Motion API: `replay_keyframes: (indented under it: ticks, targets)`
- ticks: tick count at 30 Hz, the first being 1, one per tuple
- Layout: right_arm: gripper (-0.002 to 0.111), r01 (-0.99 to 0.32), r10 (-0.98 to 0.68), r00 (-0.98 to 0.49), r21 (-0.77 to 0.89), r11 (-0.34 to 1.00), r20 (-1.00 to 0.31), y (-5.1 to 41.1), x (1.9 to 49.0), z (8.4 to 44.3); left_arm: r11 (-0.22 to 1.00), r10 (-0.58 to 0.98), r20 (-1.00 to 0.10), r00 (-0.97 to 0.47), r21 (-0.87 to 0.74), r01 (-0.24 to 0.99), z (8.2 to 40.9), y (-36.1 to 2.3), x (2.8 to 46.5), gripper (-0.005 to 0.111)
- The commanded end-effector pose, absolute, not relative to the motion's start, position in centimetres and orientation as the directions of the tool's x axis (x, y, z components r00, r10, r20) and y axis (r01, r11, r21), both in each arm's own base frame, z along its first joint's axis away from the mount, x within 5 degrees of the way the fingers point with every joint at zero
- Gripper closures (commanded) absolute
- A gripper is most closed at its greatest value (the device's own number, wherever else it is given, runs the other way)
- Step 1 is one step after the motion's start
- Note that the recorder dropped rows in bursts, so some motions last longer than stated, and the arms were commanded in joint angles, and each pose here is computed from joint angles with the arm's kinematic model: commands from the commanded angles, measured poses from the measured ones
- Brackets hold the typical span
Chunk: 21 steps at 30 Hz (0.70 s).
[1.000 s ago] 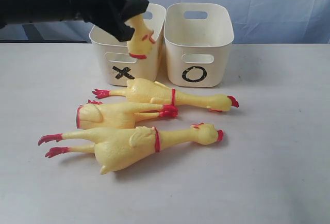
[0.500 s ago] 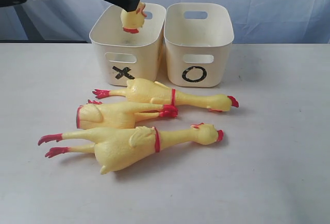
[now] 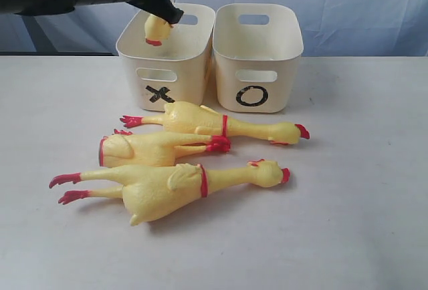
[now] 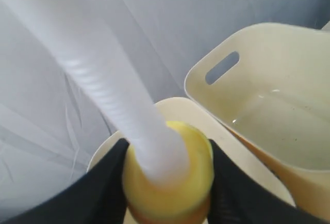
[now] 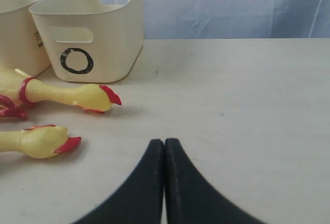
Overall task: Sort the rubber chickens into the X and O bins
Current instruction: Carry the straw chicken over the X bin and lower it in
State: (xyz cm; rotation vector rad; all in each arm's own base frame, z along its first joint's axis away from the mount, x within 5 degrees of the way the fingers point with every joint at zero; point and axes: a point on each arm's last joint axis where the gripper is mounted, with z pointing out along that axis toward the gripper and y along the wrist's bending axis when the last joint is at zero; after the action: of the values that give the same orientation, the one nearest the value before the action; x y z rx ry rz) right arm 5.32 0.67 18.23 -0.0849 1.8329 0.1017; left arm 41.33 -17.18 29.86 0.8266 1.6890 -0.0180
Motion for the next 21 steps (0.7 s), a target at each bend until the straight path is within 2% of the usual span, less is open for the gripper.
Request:
replay_keyframes:
  ticks: [1, 15, 18, 21]
  targets:
    - [0.109, -0.114, -0.008, -0.254, 0.021, 0.993, -0.967, 0.7, 5.3, 18.2, 0.739, 0.576, -0.813, -0.088, 0.471, 0.481, 28.1, -17.0, 42.5, 0.107]
    - [0.109, -0.114, -0.008, -0.251, 0.021, 0.993, -0.968, 0.7, 5.3, 18.2, 0.749, 0.617, -0.758, -0.211, 0.485, 0.451, 23.4, -16.6, 44.1, 0.106]
    - [0.109, -0.114, -0.008, -0.253, 0.021, 0.993, -0.967, 0.7, 5.3, 18.2, 0.753, 0.619, -0.753, -0.223, 0.488, 0.441, 23.1, -16.4, 44.2, 0.098]
    - [0.109, -0.114, -0.008, -0.253, 0.021, 0.993, -0.967, 0.7, 5.3, 18.2, 0.785, 0.581, -0.772, -0.257, 0.448, 0.429, 22.8, -16.0, 44.4, 0.085]
